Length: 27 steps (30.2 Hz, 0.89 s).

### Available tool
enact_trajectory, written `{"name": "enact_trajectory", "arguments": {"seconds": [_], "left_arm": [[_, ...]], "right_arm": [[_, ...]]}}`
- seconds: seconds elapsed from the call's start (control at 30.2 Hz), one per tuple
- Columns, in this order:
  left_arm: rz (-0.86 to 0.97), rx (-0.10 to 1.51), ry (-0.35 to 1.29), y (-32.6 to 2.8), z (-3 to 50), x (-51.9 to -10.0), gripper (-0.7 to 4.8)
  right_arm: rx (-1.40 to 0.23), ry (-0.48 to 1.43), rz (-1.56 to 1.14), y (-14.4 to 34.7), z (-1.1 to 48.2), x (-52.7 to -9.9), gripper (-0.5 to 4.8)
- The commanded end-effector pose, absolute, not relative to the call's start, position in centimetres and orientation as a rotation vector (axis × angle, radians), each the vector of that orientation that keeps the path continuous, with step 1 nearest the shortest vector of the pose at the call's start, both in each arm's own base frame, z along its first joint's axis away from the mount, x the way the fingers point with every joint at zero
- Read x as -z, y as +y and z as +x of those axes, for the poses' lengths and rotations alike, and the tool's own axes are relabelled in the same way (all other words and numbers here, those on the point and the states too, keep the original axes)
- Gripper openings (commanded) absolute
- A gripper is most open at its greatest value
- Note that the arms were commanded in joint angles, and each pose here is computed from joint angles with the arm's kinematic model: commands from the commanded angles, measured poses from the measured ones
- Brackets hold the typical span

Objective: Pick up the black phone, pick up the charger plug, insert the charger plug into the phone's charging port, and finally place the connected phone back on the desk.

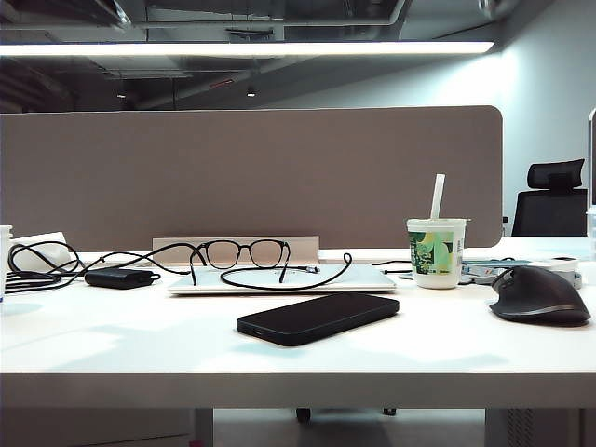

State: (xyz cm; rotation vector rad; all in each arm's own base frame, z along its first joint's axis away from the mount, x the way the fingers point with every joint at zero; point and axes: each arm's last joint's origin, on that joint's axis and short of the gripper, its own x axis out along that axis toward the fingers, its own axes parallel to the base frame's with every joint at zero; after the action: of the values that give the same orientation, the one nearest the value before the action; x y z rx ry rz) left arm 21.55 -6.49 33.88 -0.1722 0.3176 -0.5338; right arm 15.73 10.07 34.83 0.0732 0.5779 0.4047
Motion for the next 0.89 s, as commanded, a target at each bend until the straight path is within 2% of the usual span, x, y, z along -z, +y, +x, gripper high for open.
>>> {"name": "enact_trajectory", "arguments": {"seconds": [0.03,0.36,0.69,0.76,0.89], "left_arm": [[-0.173,0.553,0.358,-6.8,22.0,-33.3,-0.06],[-0.191,0.633,0.503,-8.0,24.5,-30.4,-0.06],[-0.201,0.660,0.610,-8.9,27.4,-26.9,-0.05],[-0.204,0.709,0.606,-9.2,27.9,-26.5,0.24],[-0.212,0.756,0.599,-9.7,28.9,-25.5,1.47]], "right_arm": [[-0.410,0.655,0.075,10.2,15.8,-34.3,-0.06],[-0.489,0.769,0.043,12.1,18.1,-32.1,-0.06],[-0.640,0.701,0.084,14.1,20.5,-28.5,-0.06],[-0.641,0.698,0.085,14.2,20.6,-27.5,-0.06],[-0.631,0.732,0.075,14.4,20.9,-25.3,-0.06]]}}
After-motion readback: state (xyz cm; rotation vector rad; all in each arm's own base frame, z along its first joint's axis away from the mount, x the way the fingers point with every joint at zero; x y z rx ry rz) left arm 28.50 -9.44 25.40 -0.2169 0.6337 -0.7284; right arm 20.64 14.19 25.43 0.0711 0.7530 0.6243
